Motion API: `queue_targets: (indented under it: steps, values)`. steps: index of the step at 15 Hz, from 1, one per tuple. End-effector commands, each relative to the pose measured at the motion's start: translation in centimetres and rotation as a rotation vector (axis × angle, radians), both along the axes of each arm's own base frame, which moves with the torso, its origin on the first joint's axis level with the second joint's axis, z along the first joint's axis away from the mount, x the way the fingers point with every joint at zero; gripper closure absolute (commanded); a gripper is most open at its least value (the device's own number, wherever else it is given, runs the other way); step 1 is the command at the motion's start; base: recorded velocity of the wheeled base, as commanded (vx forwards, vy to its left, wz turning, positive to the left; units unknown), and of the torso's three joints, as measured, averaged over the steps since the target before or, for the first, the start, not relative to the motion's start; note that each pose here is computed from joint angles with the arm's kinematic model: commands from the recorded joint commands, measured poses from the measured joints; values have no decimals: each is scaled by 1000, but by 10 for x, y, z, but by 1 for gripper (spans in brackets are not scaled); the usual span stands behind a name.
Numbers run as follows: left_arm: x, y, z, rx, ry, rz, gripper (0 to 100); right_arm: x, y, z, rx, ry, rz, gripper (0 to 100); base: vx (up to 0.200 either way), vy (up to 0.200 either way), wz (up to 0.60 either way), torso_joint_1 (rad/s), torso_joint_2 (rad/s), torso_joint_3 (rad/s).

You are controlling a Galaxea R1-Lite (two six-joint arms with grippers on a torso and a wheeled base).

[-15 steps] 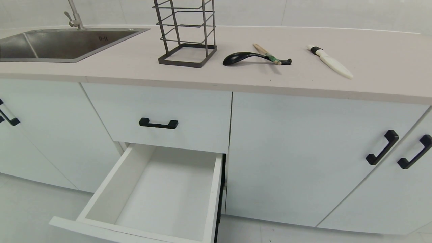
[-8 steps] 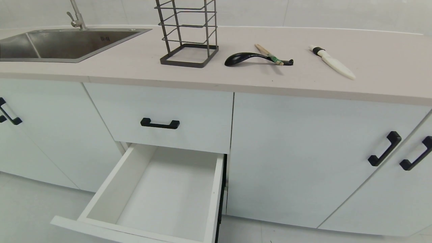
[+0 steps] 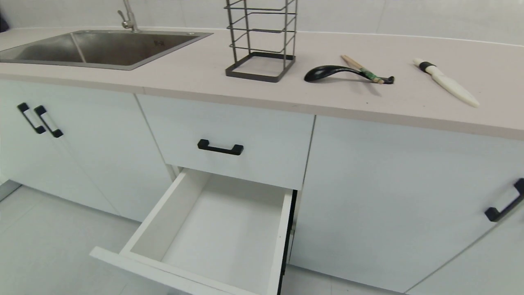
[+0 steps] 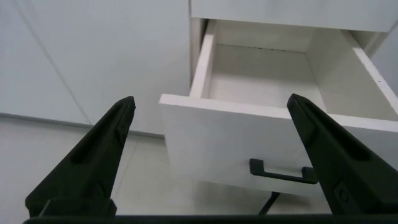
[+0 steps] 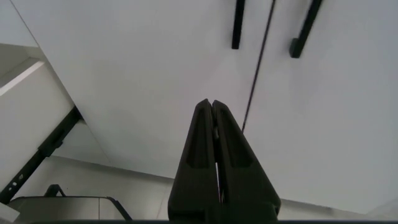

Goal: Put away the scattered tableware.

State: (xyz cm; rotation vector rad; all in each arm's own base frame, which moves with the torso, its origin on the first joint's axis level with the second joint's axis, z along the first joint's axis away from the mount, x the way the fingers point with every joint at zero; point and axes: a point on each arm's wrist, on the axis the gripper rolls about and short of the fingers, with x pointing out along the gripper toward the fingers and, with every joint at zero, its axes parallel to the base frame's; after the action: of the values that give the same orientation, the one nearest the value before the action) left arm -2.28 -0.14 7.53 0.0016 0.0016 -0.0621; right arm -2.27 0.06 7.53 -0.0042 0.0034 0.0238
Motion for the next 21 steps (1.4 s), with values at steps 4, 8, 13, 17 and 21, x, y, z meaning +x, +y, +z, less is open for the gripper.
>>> queue_targets:
  steps: [4,8,13,17,21]
  values:
    - [0,0,0,-2,1,1,0,0,0,0,0,0,-1,100,50,0,0,2,1,1]
    - [0,0,0,1,3,1,0,0,0,0,0,0,-1,100,100,0,0,1,-2,0]
    - [0,0,0,0,1,1,0,0,0,0,0,0,-1,100,0,0,0,83,-74,-18]
    - [0,0,0,0,1,1,0,0,0,0,-2,1,-1,100,0,0,0,250,-207,-178]
    - [0,0,0,0,1,1,0,0,0,0,0,1,-1,100,0,0,0,200,-634,-206]
